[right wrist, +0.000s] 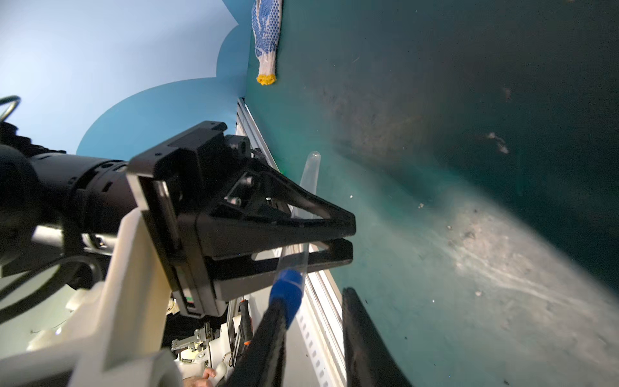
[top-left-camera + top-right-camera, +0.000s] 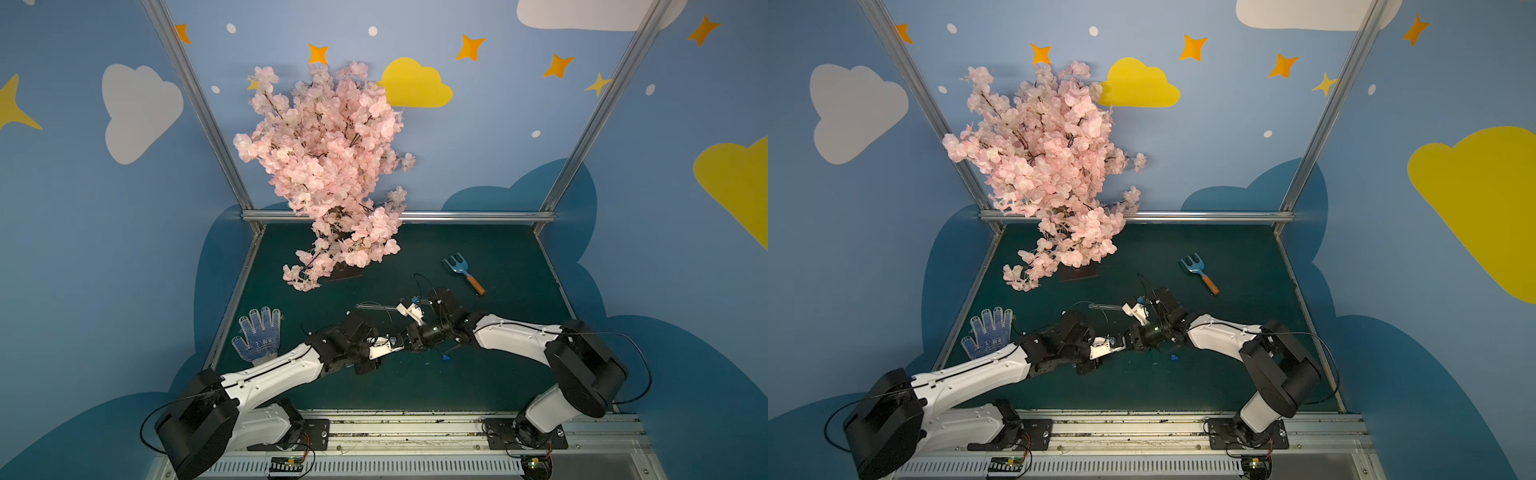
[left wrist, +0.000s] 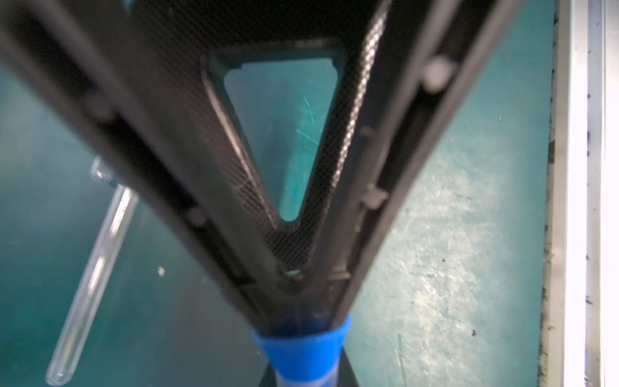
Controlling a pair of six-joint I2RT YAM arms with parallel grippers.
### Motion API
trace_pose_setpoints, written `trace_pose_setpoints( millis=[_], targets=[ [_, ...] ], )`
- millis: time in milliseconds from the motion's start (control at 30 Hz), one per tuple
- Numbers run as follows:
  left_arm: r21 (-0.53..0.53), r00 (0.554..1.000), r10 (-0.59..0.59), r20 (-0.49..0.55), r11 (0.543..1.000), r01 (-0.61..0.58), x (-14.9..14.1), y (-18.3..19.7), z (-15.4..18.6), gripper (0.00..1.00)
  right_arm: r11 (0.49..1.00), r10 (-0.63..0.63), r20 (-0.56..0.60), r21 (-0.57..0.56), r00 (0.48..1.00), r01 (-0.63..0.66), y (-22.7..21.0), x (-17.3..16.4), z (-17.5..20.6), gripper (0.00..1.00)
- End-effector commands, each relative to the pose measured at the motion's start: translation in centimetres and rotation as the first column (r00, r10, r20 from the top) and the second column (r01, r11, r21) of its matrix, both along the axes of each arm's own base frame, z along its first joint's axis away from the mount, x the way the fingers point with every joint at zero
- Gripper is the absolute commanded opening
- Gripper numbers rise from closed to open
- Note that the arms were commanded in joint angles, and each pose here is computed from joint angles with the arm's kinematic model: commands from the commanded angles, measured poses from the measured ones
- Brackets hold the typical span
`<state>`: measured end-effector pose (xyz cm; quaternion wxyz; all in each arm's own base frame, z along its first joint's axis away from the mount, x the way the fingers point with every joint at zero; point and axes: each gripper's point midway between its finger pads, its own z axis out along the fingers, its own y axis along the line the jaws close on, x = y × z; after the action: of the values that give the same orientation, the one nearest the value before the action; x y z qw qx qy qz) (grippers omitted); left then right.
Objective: Insert stoppers into test tubes
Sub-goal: Insert the stopper into the test tube.
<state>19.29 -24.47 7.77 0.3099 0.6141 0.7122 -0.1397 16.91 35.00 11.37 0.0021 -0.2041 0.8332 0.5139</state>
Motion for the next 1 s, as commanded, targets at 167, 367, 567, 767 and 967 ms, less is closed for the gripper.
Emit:
trace_pose_setpoints(
  millis=[167, 367, 567, 767, 967],
  targets=[
    [-0.177, 0.987, -0.098, 0.124, 0.977, 0.119, 0.8, -4.4, 5.3, 0.02, 0.998, -0.063, 0.023, 0.003, 0.998, 0.063, -1.4, 0.9, 0.0, 0.3],
    [-0.189, 0.987, -0.099, 0.126, 0.974, 0.121, 0.7, -4.3, 5.5, 0.02, 0.997, -0.071, 0.019, 0.005, 0.997, 0.071, -2.0, 1.1, 0.0, 0.31],
    [-0.116, 0.991, -0.071, 0.112, 0.99, 0.084, 1.3, -3.6, 4.2, 0.02, 0.997, -0.078, 0.028, 0.01, 0.997, 0.077, -2.7, 1.1, 0.8, 0.32],
    [-0.059, 0.994, -0.065, 0.084, 0.996, 0.07, 1.5, -3.2, 3.1, 0.02, 0.995, -0.098, 0.032, 0.003, 0.995, 0.098, -3.6, 1.1, 1.0, 0.34],
    [-0.029, 0.995, -0.063, 0.076, 0.997, 0.066, 1.5, -2.9, 2.5, 0.02, 0.992, -0.127, 0.041, 0.005, 0.991, 0.127, -4.9, 1.6, 1.5, 0.34]
  ],
)
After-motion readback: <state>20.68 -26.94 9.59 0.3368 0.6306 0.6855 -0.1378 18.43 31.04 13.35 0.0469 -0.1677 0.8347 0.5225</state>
